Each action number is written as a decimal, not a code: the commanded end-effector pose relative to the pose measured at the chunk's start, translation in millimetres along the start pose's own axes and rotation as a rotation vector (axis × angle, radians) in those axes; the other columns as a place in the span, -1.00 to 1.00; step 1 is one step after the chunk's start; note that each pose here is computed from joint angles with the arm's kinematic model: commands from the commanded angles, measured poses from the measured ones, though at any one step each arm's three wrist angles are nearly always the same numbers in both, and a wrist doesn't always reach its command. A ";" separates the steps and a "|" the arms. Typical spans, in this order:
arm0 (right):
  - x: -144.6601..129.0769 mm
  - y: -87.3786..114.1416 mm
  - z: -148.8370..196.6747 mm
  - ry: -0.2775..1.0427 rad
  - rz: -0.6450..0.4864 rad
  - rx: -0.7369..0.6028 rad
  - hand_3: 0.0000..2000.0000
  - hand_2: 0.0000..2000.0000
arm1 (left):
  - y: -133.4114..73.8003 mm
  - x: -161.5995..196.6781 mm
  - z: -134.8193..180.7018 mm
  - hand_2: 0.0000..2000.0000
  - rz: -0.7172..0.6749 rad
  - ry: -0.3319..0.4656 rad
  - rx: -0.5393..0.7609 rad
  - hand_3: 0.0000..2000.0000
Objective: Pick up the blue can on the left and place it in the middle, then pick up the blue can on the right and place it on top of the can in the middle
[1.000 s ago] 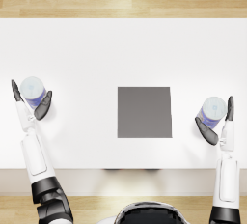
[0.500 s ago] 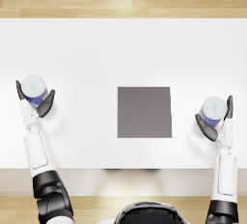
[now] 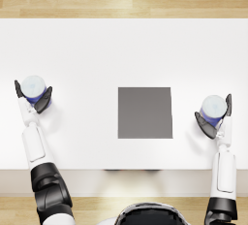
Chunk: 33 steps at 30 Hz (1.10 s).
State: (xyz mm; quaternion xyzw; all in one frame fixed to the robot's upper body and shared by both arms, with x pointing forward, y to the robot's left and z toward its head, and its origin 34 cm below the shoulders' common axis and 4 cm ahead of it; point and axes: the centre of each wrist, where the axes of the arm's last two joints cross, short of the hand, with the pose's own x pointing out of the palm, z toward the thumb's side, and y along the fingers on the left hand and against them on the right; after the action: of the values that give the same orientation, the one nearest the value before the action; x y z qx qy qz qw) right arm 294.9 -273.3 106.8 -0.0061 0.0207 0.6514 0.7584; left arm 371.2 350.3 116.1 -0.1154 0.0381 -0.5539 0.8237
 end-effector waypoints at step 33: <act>59.5 29.7 148.6 -0.034 0.249 -0.584 0.52 1.00 | -134.0 182.3 37.5 1.00 -0.791 0.154 0.447 0.52</act>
State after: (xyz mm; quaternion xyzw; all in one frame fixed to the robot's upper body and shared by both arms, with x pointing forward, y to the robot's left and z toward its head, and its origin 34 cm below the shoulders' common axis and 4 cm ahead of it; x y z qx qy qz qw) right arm 277.7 -207.5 242.4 -0.1970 -0.1660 0.7192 0.6453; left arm 325.7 152.4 194.2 0.0837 -0.0818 -0.8176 0.5638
